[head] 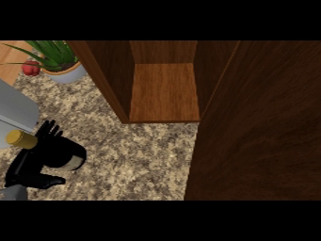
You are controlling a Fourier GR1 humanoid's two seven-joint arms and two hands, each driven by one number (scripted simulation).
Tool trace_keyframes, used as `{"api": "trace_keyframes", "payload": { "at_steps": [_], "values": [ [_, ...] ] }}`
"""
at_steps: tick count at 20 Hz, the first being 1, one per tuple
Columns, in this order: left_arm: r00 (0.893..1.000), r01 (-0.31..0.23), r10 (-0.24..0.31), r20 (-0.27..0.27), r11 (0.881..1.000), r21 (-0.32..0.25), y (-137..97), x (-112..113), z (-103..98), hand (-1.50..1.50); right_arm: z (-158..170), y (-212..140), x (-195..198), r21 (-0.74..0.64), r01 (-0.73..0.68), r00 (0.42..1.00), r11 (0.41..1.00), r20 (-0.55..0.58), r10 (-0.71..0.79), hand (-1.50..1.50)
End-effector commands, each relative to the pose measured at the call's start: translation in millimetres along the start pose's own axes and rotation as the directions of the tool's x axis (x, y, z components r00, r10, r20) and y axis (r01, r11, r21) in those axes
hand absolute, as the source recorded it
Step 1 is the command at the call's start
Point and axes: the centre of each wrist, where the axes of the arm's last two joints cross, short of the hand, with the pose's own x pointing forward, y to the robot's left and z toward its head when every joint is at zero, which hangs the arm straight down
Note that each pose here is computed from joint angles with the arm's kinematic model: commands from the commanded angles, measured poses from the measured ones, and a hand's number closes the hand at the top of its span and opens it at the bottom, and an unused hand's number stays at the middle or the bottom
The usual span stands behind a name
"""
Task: Pick up the wine, place it into the cabinet and close the cabinet
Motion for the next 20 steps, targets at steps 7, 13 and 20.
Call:
{"api": "trace_keyframes", "payload": {
  "at_steps": [7,13,20],
  "values": [
    [0.988,-0.134,0.138,0.065,0.99,-0.053,-6,-7,-16,1.5,28,-5,11,0.058,0.049,0.999,0.997,-0.016,-0.048,-1.5],
    [0.993,0.0,0.023,0.114,0.979,-0.202,-23,-10,-21,1.5,24,-7,8,0.035,0.034,0.999,0.999,-0.005,-0.034,-1.5],
    [0.95,0.133,-0.071,0.304,0.973,-0.188,-28,7,-35,1.5,30,-5,7,0.026,0.019,1.0,0.999,-0.019,-0.018,-1.5]
  ]
}}
